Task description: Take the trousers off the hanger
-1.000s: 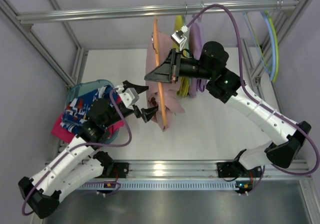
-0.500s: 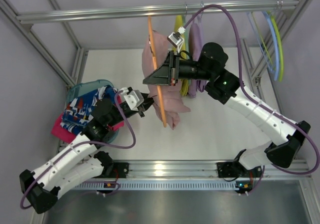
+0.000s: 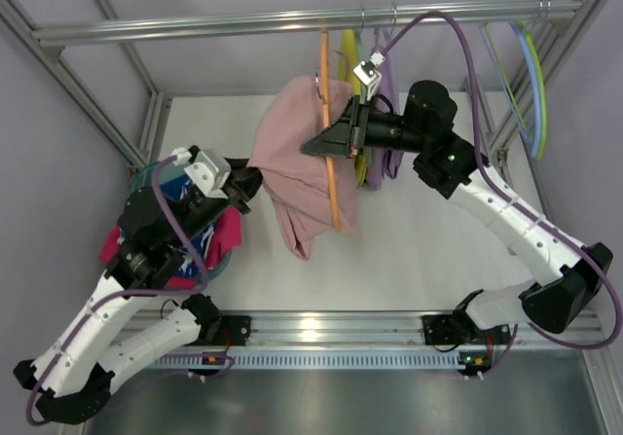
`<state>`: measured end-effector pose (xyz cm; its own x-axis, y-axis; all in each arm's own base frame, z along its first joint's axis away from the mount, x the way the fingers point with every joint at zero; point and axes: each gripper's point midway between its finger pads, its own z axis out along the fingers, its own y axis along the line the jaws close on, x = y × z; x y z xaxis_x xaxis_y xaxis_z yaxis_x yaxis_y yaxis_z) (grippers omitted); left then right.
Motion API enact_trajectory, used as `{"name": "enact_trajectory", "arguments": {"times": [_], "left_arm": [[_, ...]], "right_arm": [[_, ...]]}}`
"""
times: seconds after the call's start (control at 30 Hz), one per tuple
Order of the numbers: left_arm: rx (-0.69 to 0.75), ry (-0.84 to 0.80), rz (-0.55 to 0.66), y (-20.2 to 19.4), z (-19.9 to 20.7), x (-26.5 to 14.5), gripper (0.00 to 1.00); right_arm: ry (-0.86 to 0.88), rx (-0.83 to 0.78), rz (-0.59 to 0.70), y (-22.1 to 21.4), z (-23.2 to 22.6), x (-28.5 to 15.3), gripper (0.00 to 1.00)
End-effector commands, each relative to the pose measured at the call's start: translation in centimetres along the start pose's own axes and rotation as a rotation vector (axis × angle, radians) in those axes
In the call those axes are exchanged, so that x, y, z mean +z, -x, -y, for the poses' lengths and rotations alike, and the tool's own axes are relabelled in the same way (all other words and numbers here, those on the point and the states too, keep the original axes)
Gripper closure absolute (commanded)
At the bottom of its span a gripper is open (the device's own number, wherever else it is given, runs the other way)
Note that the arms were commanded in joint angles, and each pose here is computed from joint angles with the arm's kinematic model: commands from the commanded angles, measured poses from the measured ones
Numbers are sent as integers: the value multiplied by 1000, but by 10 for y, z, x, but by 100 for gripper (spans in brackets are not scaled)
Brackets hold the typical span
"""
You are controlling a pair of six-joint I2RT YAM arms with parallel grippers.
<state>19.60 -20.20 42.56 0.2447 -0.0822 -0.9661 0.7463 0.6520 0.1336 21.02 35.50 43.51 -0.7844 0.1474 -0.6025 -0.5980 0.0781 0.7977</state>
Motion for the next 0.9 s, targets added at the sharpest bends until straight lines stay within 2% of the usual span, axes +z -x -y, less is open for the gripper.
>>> {"name": "enact_trajectory", "arguments": {"times": [0.0,0.13,0.17,0.33,0.53,0.67,0.73,0.87], "left_arm": [[23,89,126,65,-20,-9,100],[26,182,205,111,-42,-9,100],[31,210,257,136,-48,-15,100],[40,406,355,188,-89,-25,100],[148,667,518,267,-130,-68,100],[250,822,524,290,-151,-84,100],[302,887,476,286,-162,-84,100],[374,903,411,265,-163,-87,100]], "right_arm": [[20,-157,88,18,-13,-12,100],[11,-169,78,13,-7,-13,100],[9,-175,75,11,-5,-13,100],[-27,-153,31,-4,11,-14,100],[-24,-157,-10,-20,13,-10,100],[5,-167,-30,-25,5,-4,100],[16,-173,-29,-22,1,-1,100],[34,-201,-16,-15,-9,1,100]]}}
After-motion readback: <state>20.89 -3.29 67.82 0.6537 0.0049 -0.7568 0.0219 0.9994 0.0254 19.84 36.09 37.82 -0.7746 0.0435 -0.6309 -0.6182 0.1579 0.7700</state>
